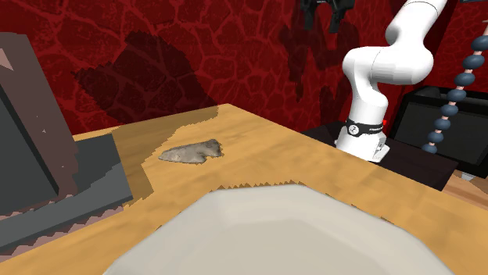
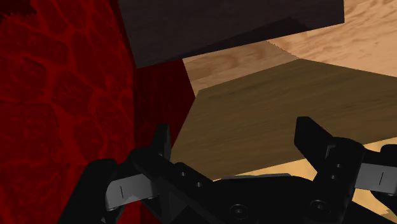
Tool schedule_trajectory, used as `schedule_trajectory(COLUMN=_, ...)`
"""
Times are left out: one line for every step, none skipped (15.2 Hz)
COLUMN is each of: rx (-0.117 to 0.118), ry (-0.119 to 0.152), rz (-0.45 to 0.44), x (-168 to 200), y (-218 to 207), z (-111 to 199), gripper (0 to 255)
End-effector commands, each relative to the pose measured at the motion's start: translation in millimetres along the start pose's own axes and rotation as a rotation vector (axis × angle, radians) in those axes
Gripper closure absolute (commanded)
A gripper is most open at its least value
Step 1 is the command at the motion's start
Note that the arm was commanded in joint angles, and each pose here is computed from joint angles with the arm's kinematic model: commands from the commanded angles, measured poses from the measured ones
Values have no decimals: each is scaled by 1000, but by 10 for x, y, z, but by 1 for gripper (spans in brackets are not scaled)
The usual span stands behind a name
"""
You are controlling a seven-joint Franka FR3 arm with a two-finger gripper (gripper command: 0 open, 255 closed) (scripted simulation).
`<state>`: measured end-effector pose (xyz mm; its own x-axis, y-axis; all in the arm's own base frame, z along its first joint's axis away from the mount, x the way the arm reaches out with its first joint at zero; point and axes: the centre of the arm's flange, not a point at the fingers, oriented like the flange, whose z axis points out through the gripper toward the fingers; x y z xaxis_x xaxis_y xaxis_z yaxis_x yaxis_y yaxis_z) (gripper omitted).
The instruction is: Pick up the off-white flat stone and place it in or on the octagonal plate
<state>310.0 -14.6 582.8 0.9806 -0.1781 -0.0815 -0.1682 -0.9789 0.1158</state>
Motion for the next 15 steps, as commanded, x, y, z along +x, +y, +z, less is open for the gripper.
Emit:
schedule_trajectory(rx=0, ry=0, rz=0, x=0, y=0, z=0, gripper=0)
schedule_trajectory(rx=1, ry=6, rz=1, x=102, y=-57, z=43, gripper=0)
schedule_trajectory(rx=1, ry=11, rz=1, x=204, y=-114, z=86, gripper=0)
schedule_trajectory(rx=2, ry=17, rz=2, x=307, y=-170, z=128, gripper=0)
schedule_trajectory(rx=3, ry=22, rz=2, x=409, y=-227, z=169, gripper=0)
schedule_trajectory(rx=3, ry=28, rz=3, x=512, y=-284, z=210, gripper=0)
schedule_trajectory(rx=4, ry=33, rz=4, x=615, y=-340, z=250, gripper=0)
schedule_trajectory(rx=4, ry=39, rz=4, x=719, y=-397, z=290, gripper=0)
schedule_trajectory(rx=5, ry=45, rz=5, x=823, y=-453, z=329, gripper=0)
schedule_trajectory(rx=6, ry=50, rz=6, x=927, y=-510, z=367, gripper=0)
schedule_trajectory(rx=6, ry=56, rz=6, x=1031, y=-566, z=405, gripper=0)
schedule_trajectory(rx=7, ry=61, rz=7, x=1135, y=-623, z=442, gripper=0)
schedule_trajectory(rx=8, ry=67, rz=7, x=1240, y=-679, z=478, gripper=0)
schedule_trajectory(rx=8, ry=72, rz=8, x=1345, y=-736, z=514, gripper=0)
schedule_trajectory(rx=9, ry=78, rz=9, x=1450, y=-792, z=549, gripper=0)
